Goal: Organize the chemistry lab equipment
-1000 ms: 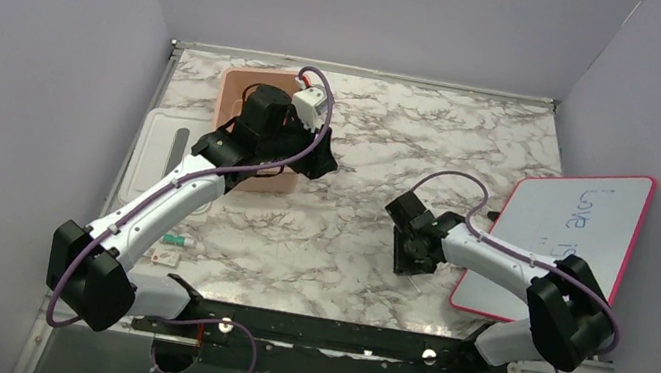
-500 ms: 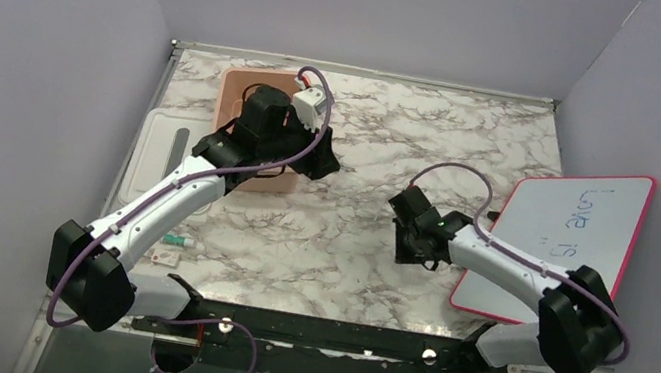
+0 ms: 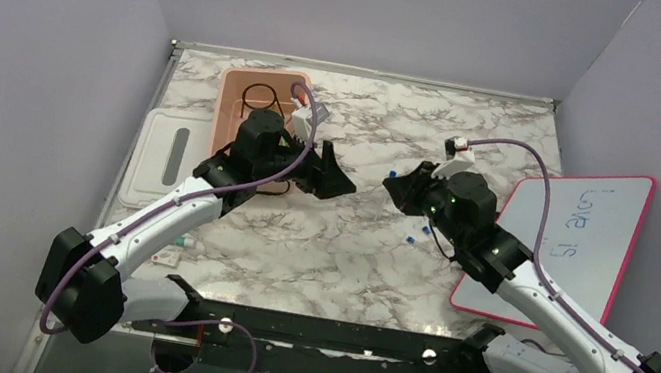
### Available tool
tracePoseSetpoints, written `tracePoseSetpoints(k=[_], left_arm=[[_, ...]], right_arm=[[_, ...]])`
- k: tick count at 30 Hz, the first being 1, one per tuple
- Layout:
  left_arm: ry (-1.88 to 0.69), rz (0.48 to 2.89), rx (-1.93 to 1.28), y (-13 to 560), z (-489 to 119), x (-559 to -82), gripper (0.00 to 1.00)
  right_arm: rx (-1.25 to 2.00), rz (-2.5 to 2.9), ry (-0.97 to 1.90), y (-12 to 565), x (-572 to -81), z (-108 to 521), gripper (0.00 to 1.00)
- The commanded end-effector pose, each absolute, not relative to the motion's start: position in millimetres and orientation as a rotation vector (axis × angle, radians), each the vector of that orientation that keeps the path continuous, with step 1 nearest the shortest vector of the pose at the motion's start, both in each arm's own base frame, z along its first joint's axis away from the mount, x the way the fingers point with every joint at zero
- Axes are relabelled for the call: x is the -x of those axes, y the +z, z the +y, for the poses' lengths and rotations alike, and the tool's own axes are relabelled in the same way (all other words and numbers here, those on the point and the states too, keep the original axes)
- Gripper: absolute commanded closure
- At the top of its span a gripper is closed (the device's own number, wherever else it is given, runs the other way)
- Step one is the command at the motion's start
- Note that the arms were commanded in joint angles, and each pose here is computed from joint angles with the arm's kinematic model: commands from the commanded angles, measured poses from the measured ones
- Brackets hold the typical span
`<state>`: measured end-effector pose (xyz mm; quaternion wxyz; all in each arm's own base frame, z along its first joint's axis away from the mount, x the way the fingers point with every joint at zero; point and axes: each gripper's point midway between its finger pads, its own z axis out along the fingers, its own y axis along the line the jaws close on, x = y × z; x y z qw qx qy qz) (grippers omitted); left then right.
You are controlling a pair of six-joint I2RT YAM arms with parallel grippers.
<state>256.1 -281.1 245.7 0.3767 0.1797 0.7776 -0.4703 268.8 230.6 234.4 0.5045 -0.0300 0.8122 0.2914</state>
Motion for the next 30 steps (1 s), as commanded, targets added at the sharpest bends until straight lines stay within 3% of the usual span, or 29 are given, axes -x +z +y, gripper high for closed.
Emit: tracePoseSetpoints(k=[1, 6, 9, 13, 22, 25, 30], left_arm=[[-1.401, 1.829, -0.547, 279.4, -307.4, -231.5, 0.25], [-1.417, 1.793, -0.557, 280.3, -317.7, -228.6, 0.25], [-1.428, 1.779, -0.564, 280.6, -322.7, -228.1, 0.3], [-1.444, 1.786, -0.589, 278.2, -331.9, -226.6, 0.45], [-1.352, 1.75, -0.668, 277.7, -336.9, -225.2, 0.88], [-1.27, 1.704, -0.748, 280.3, -332.3, -223.9, 0.94], [-1.165, 1.61, -0.949, 288.5, -325.2, -211.0, 0.95]], right_arm=[[0.021, 1.766, 0.939, 300.7, -271.0, 254.1, 0.89], [-0.014, 1.739, 1.052, 318.3, -265.3, 262.7, 0.9], [-0.044, 1.758, 1.086, 318.9, -263.0, 265.0, 0.9], [-0.03, 1.792, 1.138, 317.4, -256.6, 272.3, 0.89], [0.001, 1.838, 1.157, 316.8, -246.6, 273.5, 0.87], [0.035, 1.877, 1.122, 316.9, -242.9, 270.6, 0.78], [0.118, 1.958, 1.049, 325.5, -236.1, 266.2, 0.69]])
